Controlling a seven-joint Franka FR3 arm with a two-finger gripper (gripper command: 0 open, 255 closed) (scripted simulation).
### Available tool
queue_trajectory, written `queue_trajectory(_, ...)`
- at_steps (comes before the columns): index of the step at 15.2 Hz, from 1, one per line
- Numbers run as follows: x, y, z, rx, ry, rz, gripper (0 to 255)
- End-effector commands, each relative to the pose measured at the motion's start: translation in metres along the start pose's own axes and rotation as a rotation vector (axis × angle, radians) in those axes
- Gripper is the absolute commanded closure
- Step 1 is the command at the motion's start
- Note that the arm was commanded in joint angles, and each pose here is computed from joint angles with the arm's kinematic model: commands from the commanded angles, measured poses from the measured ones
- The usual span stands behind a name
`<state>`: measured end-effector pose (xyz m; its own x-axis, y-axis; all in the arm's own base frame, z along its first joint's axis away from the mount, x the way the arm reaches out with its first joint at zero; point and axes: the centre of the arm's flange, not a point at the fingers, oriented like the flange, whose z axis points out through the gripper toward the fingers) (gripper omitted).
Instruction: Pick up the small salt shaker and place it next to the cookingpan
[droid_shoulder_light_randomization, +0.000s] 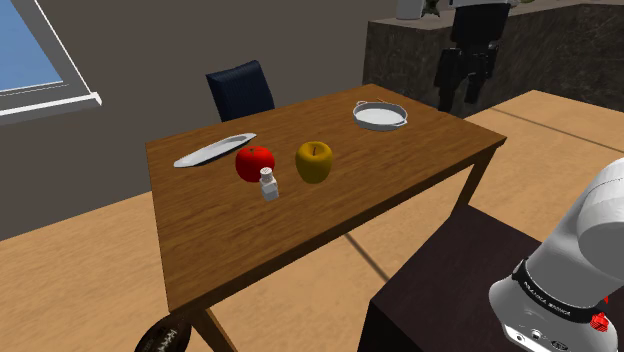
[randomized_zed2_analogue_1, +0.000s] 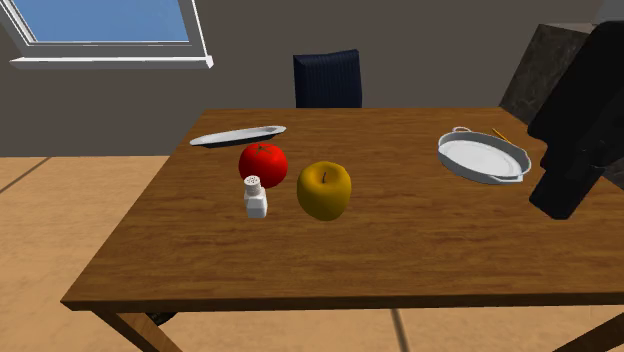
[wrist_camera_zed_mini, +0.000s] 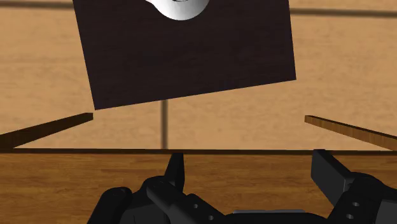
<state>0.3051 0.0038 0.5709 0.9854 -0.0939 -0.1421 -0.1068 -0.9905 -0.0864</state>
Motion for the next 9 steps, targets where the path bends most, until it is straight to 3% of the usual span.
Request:
queue_trajectory(1, 0.000, 0.000, 0.000, 0.000, 0.000, 0.000, 0)
queue_trajectory(9, 0.067, -0.071, 0.036, -0.018, 0.030, 0.011, 0)
